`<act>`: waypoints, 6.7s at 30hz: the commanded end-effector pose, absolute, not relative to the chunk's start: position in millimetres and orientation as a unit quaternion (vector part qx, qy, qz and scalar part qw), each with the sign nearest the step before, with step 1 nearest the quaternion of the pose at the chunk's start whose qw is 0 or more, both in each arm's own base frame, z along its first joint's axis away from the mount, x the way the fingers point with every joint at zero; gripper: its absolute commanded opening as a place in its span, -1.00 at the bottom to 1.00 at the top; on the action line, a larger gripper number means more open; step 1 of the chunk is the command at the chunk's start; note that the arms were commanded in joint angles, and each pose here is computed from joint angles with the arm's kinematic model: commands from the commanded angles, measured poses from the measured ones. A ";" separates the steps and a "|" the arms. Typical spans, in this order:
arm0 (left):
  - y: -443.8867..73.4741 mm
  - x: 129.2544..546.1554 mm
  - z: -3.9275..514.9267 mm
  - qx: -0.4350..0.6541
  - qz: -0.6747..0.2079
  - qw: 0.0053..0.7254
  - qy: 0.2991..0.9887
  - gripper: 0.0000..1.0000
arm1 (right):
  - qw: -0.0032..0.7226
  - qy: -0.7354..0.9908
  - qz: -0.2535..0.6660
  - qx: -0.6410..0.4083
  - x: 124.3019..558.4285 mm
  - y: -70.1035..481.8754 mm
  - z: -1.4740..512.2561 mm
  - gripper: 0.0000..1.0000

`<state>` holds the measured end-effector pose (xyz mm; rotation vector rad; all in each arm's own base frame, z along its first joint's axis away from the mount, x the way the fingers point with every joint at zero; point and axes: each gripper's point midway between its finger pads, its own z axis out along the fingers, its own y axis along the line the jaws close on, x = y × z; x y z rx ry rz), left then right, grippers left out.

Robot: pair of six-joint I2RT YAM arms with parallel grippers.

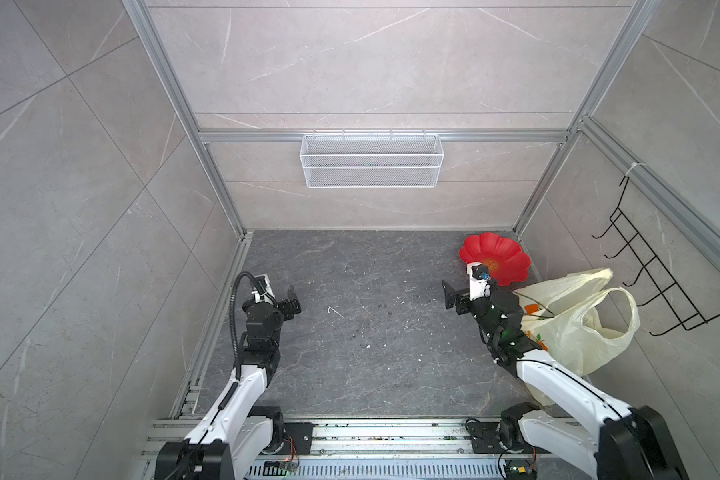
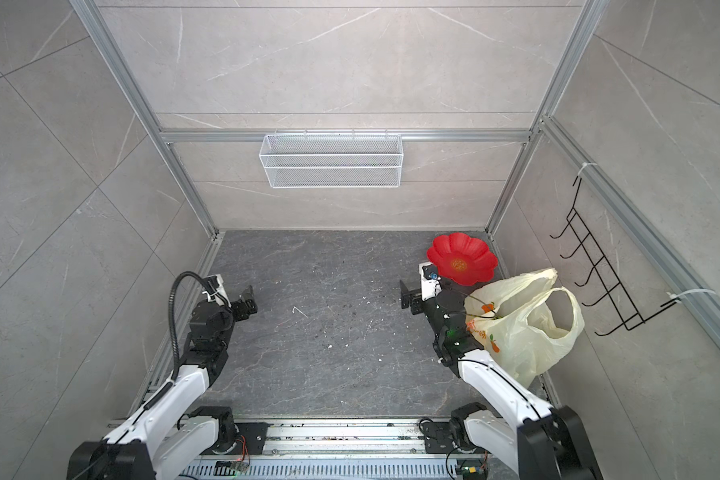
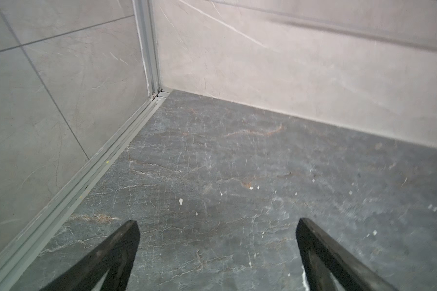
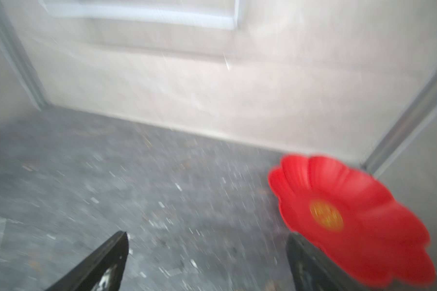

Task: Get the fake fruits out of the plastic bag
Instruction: 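Reach the right gripper to the yellow bag handles and grasp them, then lift the bag with the right gripper toward table center while the left arm rises, then grasp the bag handle nearest the left gripper with the left gripper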

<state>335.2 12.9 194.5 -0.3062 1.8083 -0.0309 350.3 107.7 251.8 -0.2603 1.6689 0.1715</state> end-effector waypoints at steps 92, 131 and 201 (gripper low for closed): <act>-29.2 271.0 208.4 -0.256 -0.218 0.459 0.823 0.99 | 0.489 0.858 0.144 0.070 314.3 106.1 382.6 -1.00; -30.0 240.2 278.7 -0.177 -0.166 0.430 0.870 1.00 | 0.466 0.828 0.237 -0.201 250.0 348.6 399.2 0.61; -92.0 278.4 323.6 -0.125 -0.133 0.459 0.869 -1.00 | 0.486 0.873 -0.028 0.006 309.4 345.2 326.2 -0.43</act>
